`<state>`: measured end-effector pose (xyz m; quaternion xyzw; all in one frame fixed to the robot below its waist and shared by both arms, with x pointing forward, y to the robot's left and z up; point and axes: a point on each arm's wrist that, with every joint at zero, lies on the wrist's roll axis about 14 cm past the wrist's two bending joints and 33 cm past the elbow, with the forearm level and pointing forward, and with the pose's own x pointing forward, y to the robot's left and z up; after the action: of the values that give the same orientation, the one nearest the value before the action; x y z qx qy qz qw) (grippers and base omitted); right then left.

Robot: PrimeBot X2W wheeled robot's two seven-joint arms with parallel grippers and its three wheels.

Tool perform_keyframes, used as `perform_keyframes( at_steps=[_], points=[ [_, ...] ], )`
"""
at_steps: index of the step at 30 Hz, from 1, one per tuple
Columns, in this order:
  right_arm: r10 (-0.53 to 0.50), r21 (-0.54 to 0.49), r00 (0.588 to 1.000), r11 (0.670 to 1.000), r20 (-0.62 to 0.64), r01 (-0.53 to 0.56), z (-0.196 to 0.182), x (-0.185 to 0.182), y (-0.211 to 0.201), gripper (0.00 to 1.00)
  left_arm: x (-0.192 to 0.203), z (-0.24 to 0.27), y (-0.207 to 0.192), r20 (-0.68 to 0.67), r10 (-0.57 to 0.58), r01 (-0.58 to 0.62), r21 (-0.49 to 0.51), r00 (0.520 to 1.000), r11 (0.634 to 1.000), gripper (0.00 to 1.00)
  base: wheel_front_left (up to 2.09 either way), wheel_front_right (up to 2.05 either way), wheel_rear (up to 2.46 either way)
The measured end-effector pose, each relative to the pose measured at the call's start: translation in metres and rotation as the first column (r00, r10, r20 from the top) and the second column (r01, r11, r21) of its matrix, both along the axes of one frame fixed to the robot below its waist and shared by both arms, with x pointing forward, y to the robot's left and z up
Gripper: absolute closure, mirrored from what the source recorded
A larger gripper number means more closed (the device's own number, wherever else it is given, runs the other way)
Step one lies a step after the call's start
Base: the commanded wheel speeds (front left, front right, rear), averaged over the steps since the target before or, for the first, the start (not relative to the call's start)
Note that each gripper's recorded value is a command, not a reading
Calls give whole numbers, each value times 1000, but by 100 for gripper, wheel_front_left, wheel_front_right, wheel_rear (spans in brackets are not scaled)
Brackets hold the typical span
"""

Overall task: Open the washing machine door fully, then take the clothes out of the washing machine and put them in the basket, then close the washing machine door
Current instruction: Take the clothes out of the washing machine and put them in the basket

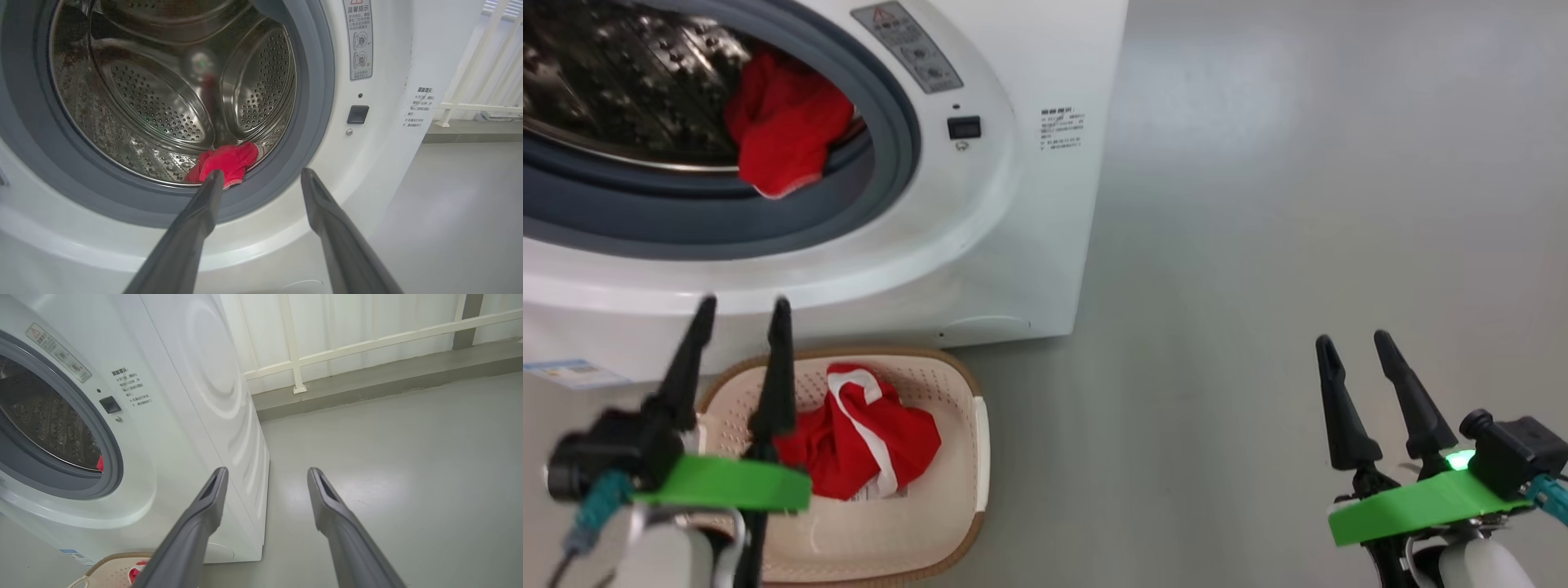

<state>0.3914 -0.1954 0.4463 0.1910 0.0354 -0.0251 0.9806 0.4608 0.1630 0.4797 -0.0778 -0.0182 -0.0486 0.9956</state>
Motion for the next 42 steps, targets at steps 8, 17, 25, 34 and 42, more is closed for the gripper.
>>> perform_keyframes(
  at_steps=[8,17,25,34,42],
  points=[
    [1,-1,1000,1000,-13,-1,-13,30,0,0,72,-4,4,14,-31,30,46,999,998,0,0,0,0],
    [-28,-15,998,999,-50,28,-31,40,-11,0,135,-37,3,-71,-57,62,73,996,995,0,0,0,0],
    [-46,-25,995,999,-89,44,-45,39,-18,0,177,-64,-1,-151,-65,75,61,986,995,0,0,0,0],
    [-49,-22,992,999,-114,47,-56,41,-20,0,197,-106,-3,-271,-70,90,60,960,994,0,0,0,0],
    [-70,-29,990,997,-126,67,-60,39,-27,0,206,-121,-7,-313,-88,115,69,946,991,0,0,0,0]
  ],
)
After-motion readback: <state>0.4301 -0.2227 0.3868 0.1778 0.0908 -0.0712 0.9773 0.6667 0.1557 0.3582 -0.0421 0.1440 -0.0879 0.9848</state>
